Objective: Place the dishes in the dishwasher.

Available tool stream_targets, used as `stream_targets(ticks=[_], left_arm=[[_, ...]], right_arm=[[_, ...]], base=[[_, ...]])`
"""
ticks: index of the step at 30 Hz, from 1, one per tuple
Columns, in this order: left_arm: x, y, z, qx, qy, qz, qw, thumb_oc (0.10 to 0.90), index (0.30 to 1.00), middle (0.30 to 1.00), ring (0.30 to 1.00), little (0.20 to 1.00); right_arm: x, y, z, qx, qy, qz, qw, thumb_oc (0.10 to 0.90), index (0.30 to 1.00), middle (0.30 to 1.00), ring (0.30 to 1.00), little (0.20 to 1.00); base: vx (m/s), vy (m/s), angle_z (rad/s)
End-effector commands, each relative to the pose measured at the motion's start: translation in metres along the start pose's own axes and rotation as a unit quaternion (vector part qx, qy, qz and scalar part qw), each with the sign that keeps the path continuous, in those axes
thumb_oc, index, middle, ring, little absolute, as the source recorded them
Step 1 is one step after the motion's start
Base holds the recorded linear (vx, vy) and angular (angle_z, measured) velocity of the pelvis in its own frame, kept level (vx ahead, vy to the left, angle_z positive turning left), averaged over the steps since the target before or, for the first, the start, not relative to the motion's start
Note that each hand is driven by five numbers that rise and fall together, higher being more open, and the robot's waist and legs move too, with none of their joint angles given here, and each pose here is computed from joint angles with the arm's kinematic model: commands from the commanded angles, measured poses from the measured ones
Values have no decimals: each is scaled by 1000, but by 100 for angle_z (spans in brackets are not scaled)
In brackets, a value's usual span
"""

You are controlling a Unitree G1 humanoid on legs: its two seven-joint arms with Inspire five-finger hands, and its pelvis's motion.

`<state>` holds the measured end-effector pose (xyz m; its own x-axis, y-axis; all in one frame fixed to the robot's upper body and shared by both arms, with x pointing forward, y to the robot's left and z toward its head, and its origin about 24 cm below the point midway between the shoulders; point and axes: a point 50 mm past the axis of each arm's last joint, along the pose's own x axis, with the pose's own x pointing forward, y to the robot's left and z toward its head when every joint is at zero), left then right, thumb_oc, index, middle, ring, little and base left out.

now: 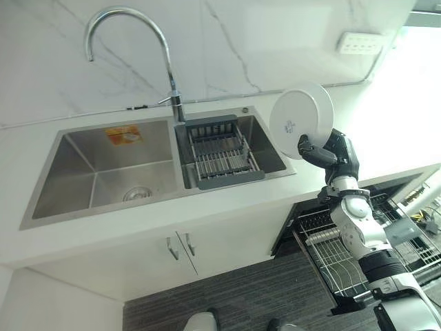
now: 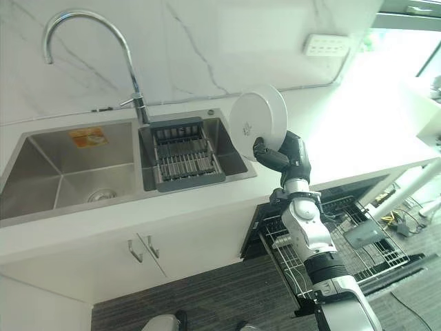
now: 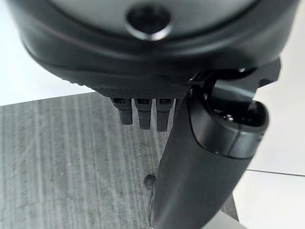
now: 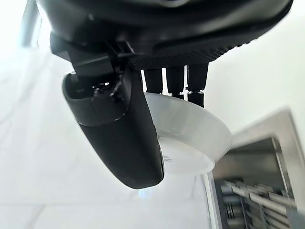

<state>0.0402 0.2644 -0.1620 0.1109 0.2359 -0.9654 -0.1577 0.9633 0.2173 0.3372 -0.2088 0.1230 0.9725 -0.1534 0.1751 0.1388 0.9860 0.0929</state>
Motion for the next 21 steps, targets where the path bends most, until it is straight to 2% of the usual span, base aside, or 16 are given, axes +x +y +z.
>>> stream_targets(ticks=[1,11,15,21], left_arm=[[-1,10,-12,34,19,22,999,800,900,900,900,900],[0,-1,-13,31,23,13,999,800,900,900,900,900],[0,-12,-23,28,31,8,999,800,900,900,900,900],[0,-14,-25,32,33,8,999,800,900,900,900,900]], right_arm=[[9,10,86,59,-207,31,976,400,300,300,300,300],[-14,3,104,165,-255,62,951,400,300,300,300,300],[-36,-24,95,217,-262,24,940,400,300,300,300,300],[-55,-55,77,236,-247,-36,939,400,300,300,300,300]], base=[[-97,-18,-35],[-66,-10,-23],[-58,-34,-56],[-28,-30,-38]])
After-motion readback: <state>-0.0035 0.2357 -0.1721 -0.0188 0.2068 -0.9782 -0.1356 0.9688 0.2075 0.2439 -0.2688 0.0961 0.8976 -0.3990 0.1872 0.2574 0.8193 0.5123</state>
